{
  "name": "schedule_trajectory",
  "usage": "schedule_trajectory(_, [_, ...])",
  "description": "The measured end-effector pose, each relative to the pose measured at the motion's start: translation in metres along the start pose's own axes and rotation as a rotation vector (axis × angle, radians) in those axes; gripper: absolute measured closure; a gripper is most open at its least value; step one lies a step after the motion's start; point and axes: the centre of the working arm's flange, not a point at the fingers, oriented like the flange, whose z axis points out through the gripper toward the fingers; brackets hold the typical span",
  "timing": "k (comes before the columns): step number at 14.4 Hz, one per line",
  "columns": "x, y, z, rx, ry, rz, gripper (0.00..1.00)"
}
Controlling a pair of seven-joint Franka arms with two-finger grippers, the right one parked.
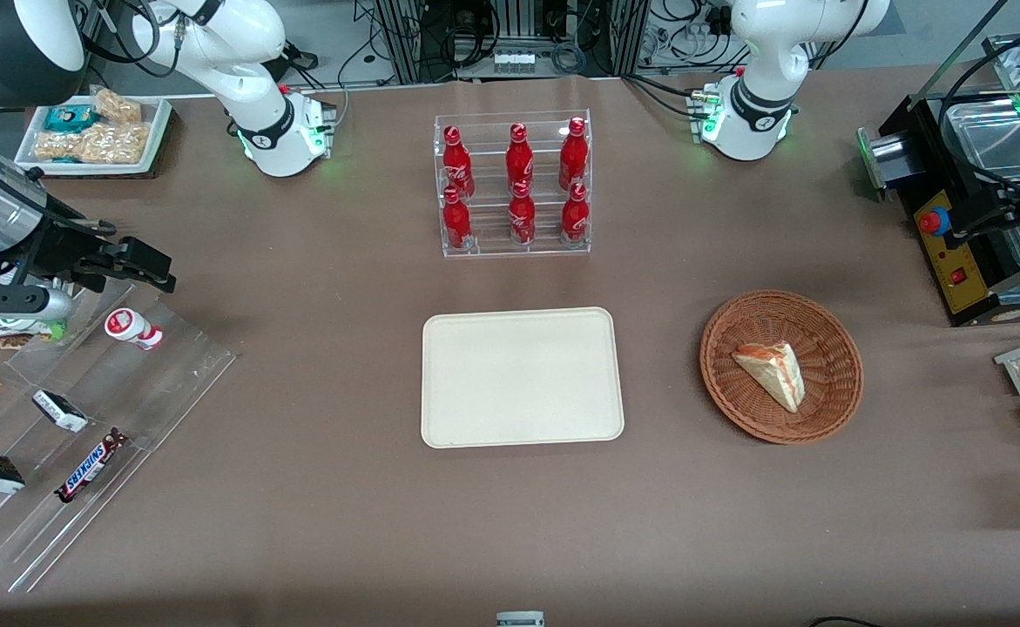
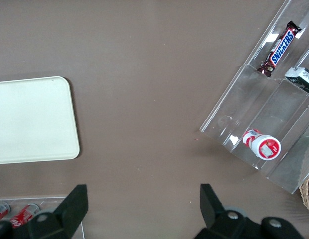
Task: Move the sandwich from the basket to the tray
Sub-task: 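Move the left gripper down over the wrapped sandwich in the wicker basket, then close the left gripper on the sandwich and lift it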
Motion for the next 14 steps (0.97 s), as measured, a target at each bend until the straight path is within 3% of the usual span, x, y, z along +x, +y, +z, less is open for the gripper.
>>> schedule_trajectory(2, [0.0, 0.001, -0.002, 0.0, 0.005, -0.002, 0.0])
schedule_trajectory(4, [0.004, 0.004, 0.012, 0.0, -0.021, -0.018, 0.0])
schedule_trajectory(6, [0.024, 0.015, 0.067, 0.002, -0.068, -0.064, 0.0])
schedule_trajectory(8, [0.046, 0.039, 0.149, 0.008, -0.085, -0.146, 0.0])
schedule_trajectory(11, [0.05, 0.076, 0.247, 0.01, -0.043, -0.382, 0.0])
schedule_trajectory(14, [0.038, 0.102, 0.29, -0.004, 0.004, -0.584, 0.0])
